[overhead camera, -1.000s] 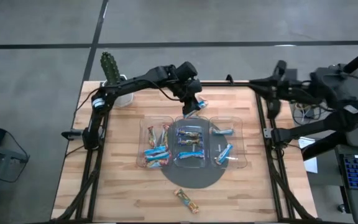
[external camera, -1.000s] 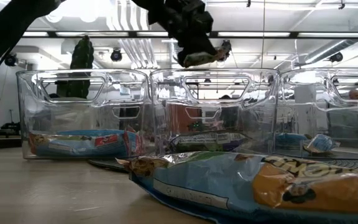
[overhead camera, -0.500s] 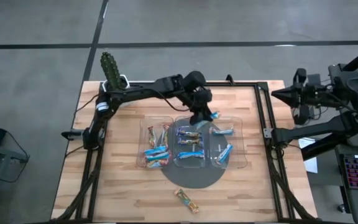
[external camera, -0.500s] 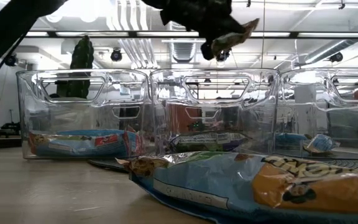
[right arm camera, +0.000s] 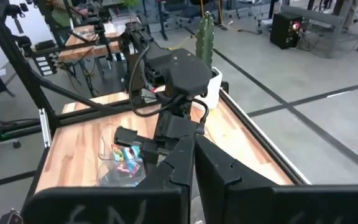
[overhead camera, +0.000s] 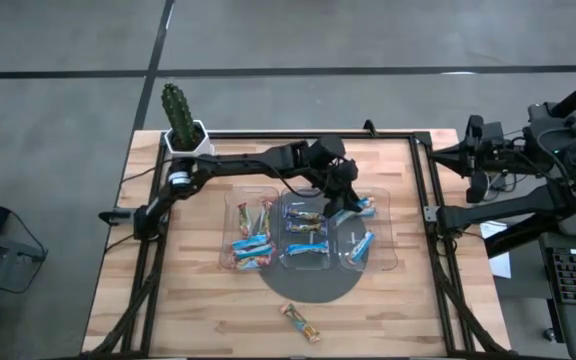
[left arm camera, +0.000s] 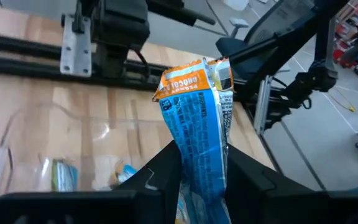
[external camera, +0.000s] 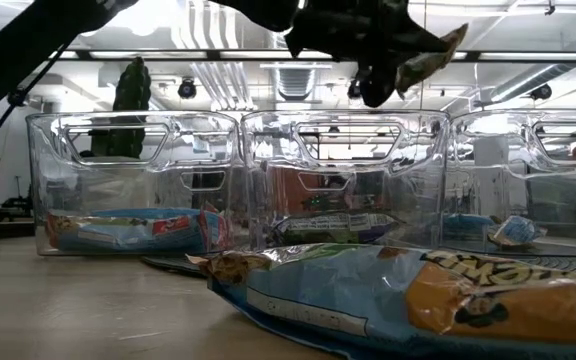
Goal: Pick and place Granola Bars by type
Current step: Put the yellow granola bar into the right transparent bin
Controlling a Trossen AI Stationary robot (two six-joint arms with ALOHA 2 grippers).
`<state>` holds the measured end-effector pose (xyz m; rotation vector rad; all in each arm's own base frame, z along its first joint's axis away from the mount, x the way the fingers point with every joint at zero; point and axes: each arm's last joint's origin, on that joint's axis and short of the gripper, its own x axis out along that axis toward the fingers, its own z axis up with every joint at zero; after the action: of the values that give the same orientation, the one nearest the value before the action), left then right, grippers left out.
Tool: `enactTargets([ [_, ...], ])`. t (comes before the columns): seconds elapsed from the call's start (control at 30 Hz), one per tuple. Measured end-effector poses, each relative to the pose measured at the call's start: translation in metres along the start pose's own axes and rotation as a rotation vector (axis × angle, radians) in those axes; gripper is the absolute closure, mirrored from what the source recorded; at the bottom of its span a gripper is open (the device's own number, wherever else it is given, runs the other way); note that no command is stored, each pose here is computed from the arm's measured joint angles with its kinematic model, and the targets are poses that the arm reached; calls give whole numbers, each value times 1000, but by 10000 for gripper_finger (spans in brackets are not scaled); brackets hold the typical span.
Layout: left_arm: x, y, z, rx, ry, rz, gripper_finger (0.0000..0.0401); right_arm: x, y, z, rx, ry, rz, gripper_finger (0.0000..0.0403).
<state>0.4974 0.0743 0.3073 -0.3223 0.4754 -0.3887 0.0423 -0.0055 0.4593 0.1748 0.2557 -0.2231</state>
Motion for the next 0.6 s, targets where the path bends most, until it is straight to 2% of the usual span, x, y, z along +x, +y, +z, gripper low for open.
enactTargets([
  [0.23, 14, 2, -3, 92, -36, 22, 317, 2, 0, 0, 1, 6, -3, 394],
  [0.6, 30, 3, -14, 80, -12, 19, 317, 2, 0, 0, 2, 6, -4, 394],
])
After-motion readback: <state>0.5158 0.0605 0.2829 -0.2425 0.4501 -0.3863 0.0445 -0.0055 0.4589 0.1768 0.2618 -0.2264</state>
